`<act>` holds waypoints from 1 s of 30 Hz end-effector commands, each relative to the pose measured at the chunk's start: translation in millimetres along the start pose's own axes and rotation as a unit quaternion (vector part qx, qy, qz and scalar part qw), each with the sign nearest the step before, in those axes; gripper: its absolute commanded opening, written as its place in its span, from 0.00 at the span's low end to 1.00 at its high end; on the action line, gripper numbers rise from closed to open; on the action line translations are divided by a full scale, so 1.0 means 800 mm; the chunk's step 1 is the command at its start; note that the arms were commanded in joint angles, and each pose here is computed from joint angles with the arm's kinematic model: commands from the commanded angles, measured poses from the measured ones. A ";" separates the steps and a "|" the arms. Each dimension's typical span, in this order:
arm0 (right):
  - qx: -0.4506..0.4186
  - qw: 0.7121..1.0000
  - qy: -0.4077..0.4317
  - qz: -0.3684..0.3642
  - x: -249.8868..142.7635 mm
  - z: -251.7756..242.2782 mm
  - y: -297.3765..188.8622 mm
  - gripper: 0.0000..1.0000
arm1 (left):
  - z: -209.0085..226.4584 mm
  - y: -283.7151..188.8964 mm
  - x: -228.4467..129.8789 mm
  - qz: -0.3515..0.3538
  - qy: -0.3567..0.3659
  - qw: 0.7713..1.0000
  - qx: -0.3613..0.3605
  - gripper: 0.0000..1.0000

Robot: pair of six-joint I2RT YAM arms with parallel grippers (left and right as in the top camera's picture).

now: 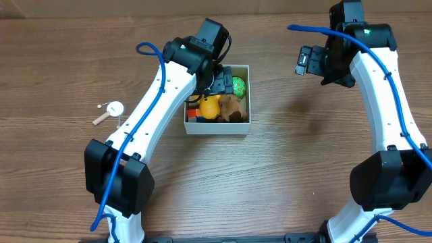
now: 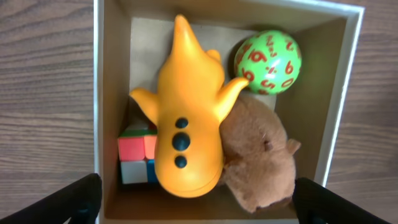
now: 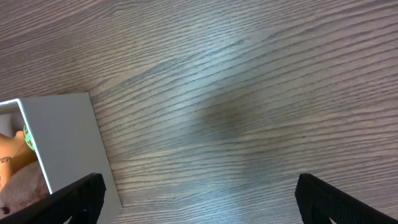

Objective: Pack container
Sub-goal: 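Carry the yellow dog right into the white box and lower it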

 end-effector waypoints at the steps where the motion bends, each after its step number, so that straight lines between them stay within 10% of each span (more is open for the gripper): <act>1: 0.001 1.000 0.005 -0.021 0.007 -0.003 -0.017 1.00 | 0.000 -0.006 0.005 -0.007 0.024 1.000 0.002 0.91; 5: 0.001 1.000 0.005 -0.021 0.007 -0.003 -0.017 1.00 | -0.008 -0.006 0.003 -0.004 0.036 0.999 -0.014 0.81; 10: 0.001 1.000 0.005 -0.021 0.007 -0.003 -0.017 1.00 | -0.029 -0.001 -0.005 0.004 0.068 0.996 -0.048 0.06; 30: 0.001 1.000 0.005 -0.021 0.007 -0.003 -0.016 1.00 | -0.008 0.077 -0.042 0.057 0.083 0.995 0.009 0.06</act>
Point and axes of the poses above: each gripper's point midway between its finger pads, its own y axis out along the fingers, its own z axis along the line the jaws close on, x = y × z, the point moved 2 cm from there along -y, back along the fingers, and after that the axes turned 1 degree about y, right-handed, at the moved point
